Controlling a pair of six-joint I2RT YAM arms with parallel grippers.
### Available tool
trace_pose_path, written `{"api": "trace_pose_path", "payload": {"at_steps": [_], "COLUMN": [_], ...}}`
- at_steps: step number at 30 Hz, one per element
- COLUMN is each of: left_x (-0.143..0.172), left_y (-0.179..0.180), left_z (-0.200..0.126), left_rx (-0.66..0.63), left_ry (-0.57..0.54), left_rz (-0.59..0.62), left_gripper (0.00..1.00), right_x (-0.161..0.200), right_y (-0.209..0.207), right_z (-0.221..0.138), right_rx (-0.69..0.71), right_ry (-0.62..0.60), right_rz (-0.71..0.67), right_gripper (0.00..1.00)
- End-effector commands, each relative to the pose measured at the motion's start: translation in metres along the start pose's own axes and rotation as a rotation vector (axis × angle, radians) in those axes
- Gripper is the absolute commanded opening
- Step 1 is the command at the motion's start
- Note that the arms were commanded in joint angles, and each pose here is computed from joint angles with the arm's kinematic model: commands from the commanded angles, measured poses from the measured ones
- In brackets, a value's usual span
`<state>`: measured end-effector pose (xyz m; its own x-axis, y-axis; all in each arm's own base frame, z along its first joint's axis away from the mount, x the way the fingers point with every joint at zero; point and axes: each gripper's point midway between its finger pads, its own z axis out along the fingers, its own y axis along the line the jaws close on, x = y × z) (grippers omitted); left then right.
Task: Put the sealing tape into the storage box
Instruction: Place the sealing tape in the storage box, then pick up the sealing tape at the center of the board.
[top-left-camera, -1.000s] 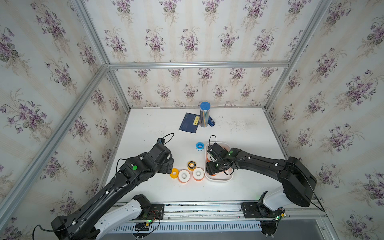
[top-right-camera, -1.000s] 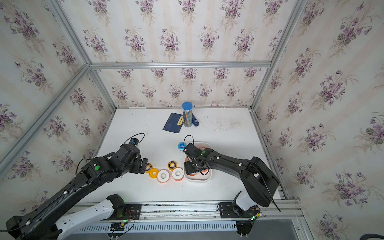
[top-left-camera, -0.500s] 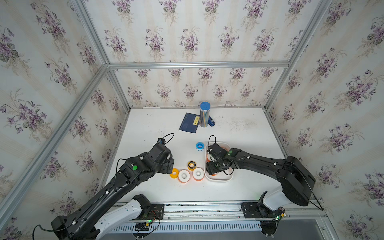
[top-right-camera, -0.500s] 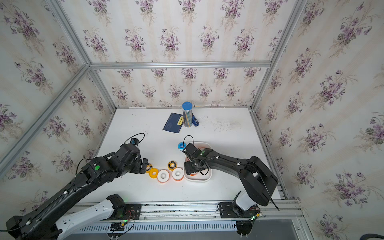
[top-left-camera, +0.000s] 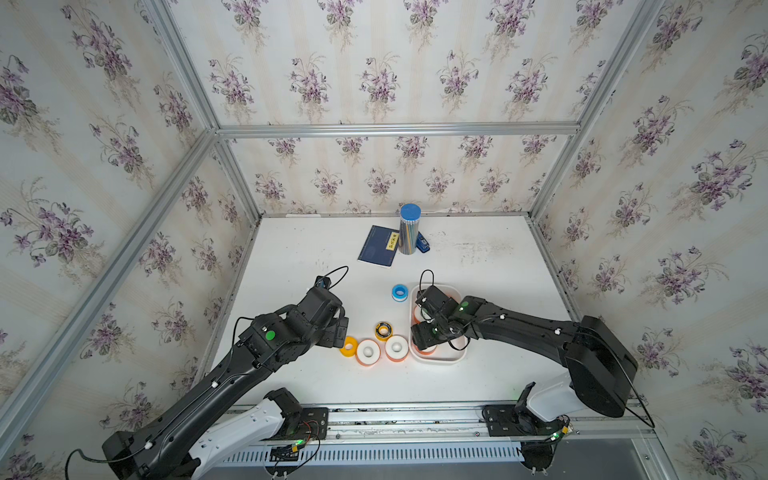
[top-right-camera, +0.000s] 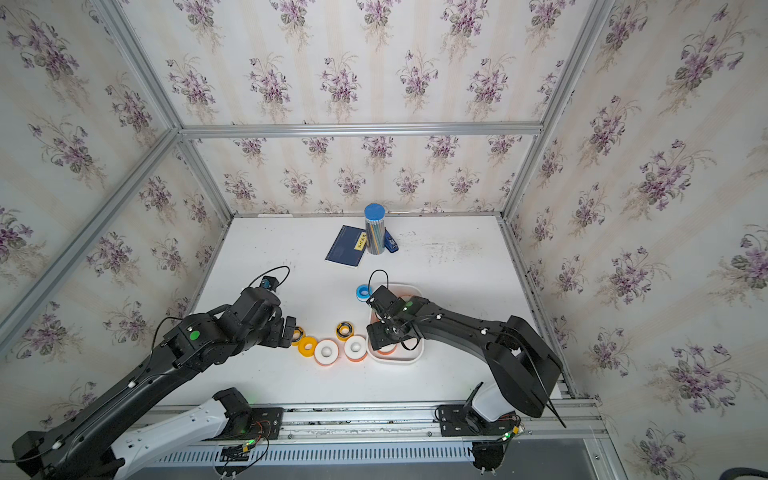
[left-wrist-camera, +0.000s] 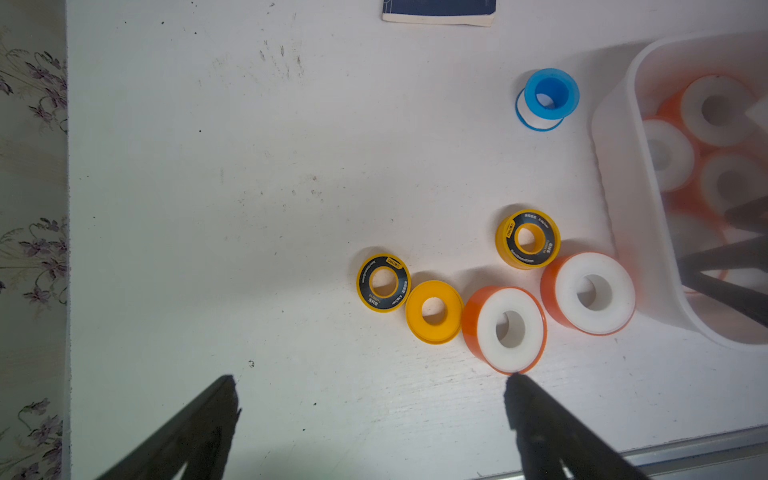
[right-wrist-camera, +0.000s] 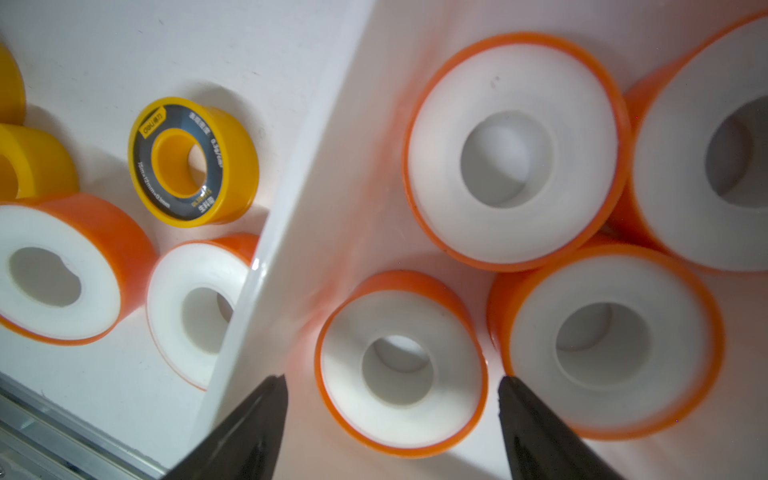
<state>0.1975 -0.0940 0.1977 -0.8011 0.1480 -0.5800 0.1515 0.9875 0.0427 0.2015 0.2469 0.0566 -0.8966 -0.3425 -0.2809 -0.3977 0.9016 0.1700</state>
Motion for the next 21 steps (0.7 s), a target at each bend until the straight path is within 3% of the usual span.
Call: {"api": "trace_pose_path", "payload": {"at_steps": [1, 7, 12, 16, 21], "left_x": [-0.003, -0.002, 0.003, 0.010, 0.029], "left_y": [-0.002, -0.008, -0.030, -0.048, -0.077], "left_z": [0.000, 0.001, 0.001, 0.005, 0.020], "left_rx": [0.008, 0.037, 0.149, 0.208, 0.246], "left_ry": [-0.011, -0.001, 0.035, 0.091, 0.190], "left_rz": [0.008, 0.009, 0.044, 0.069, 0.141], "left_gripper": [1.00, 1.00, 1.00, 0.99, 0.98], "right_x": [-0.003, -0.026, -0.044, -0.039, -0.024], "right_y": [-0.002, -0.004, -0.027, -0.062, -0.081], "right_z": [-0.007, -0.036, -0.068, -0.086, -0.091], "right_rx": [0.009, 0.011, 0.062, 0.153, 0.157], "right_ry": [-0.019, -0.185, -0.447, -0.629, -0.729], "right_rz": [-0.004, -0.003, 0.041, 0.141, 0.189], "right_gripper": [0.84, 0.83, 0.80, 0.81, 0.84]}}
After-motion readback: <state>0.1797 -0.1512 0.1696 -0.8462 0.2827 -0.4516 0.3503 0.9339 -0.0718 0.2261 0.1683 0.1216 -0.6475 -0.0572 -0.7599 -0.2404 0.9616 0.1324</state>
